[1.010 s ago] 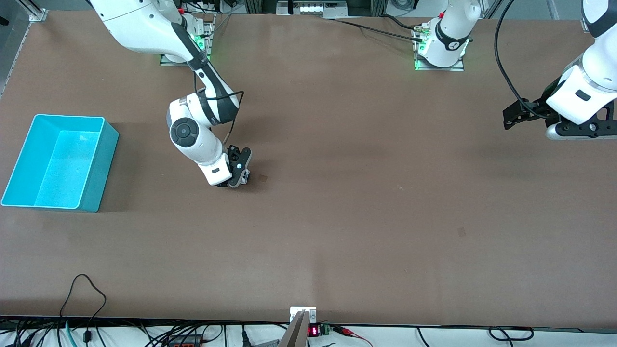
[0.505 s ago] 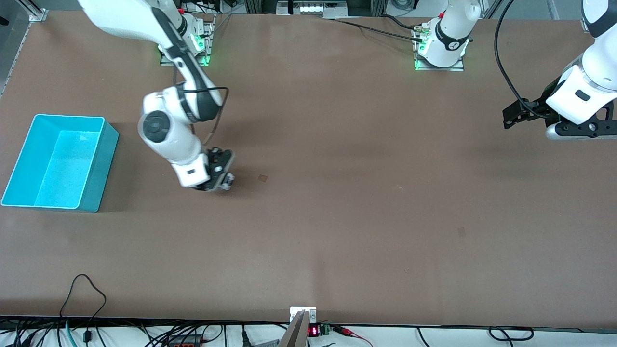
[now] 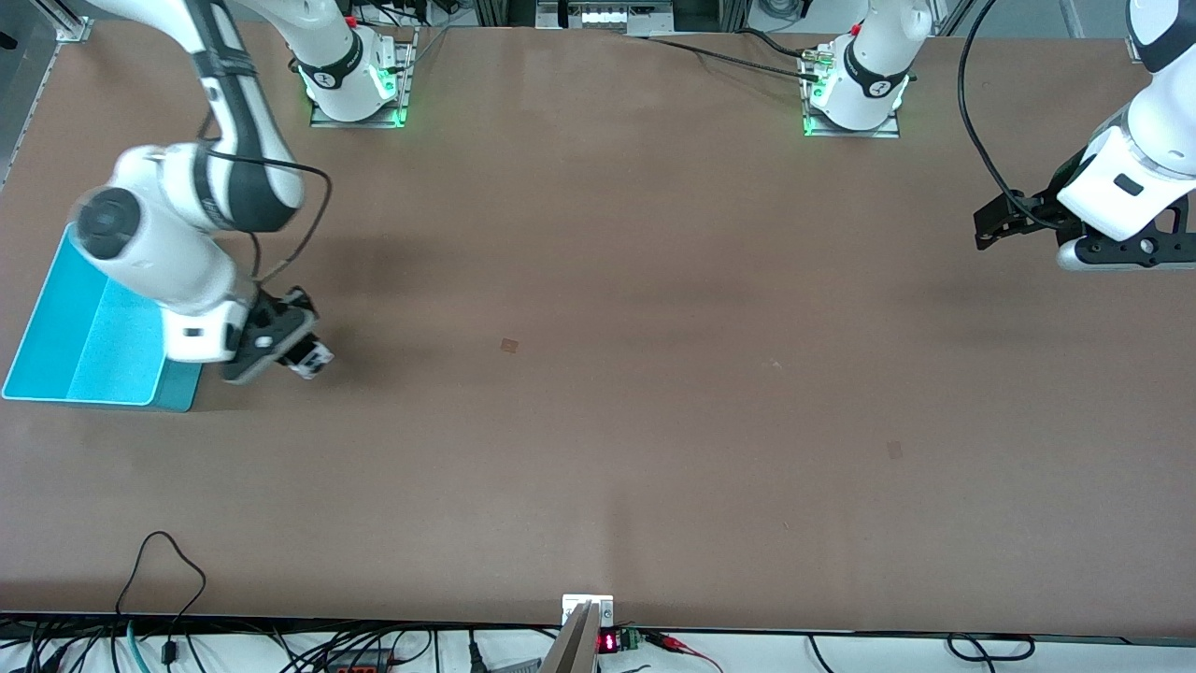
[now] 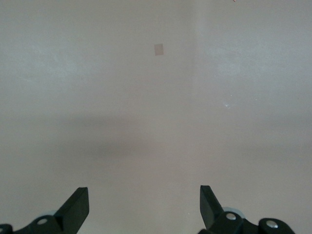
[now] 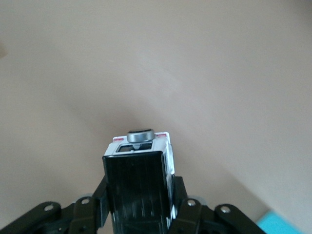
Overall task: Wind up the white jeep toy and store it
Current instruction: 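Carry the jeep with the right gripper into the cyan bin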
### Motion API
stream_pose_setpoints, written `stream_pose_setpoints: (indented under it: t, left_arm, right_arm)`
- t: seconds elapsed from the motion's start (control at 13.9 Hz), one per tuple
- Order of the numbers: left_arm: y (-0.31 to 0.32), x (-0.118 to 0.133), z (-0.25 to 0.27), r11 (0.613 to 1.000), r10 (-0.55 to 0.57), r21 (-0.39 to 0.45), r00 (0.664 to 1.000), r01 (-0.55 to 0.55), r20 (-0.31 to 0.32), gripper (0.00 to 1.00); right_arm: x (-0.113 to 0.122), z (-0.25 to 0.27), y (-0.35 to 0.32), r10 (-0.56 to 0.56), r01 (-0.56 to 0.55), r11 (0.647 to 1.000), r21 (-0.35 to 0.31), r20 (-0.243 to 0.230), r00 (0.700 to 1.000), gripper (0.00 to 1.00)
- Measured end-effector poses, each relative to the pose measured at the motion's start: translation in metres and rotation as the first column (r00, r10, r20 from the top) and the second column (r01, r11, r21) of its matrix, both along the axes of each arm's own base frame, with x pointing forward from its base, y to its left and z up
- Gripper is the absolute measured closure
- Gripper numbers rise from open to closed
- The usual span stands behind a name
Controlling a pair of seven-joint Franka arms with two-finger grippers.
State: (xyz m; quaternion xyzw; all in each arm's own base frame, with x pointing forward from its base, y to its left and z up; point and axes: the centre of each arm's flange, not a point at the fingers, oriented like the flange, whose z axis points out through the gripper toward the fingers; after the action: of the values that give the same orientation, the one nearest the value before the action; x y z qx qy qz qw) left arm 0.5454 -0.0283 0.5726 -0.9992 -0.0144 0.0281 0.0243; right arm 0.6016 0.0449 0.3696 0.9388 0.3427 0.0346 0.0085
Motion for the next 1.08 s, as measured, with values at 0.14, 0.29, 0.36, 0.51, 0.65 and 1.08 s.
stream_pose_setpoints:
  t: [0.14,0.29,0.36,0.51,0.65,1.08]
  left_arm:
    - [0.000,0.000,0.001,1.000,0.000,0.000,1.000,0.000,0.002,0.00]
    - [0.000,0.000,0.002,1.000,0.000,0.000,1.000,0.000,-0.002,0.00]
    - [0.000,-0.001,0.002,1.000,0.000,0.000,1.000,0.000,-0.003,0.00]
    - [0.000,-0.001,0.002,1.000,0.000,0.000,1.000,0.000,-0.004,0.00]
    - [0.000,-0.001,0.002,1.000,0.000,0.000,1.000,0.000,-0.005,0.00]
    - [0.000,-0.001,0.001,1.000,0.000,0.000,1.000,0.000,-0.007,0.00]
  right_arm:
    - [-0.003,0.019,-0.041,-0.113,0.113,0.994,0.004,0.008,0.994,0.46]
    - [-0.008,0.028,-0.099,-0.221,0.221,0.975,0.004,0.016,0.975,0.46]
    - [-0.013,0.029,-0.132,-0.275,0.275,0.962,0.003,0.015,0.961,0.46]
    - [-0.028,0.023,-0.193,-0.375,0.375,0.927,0.000,0.003,0.927,0.46]
    - [-0.049,0.009,-0.237,-0.449,0.449,0.893,-0.005,-0.026,0.893,0.46]
    - [-0.085,-0.038,-0.288,-0.545,0.545,0.838,-0.022,-0.040,0.837,0.46]
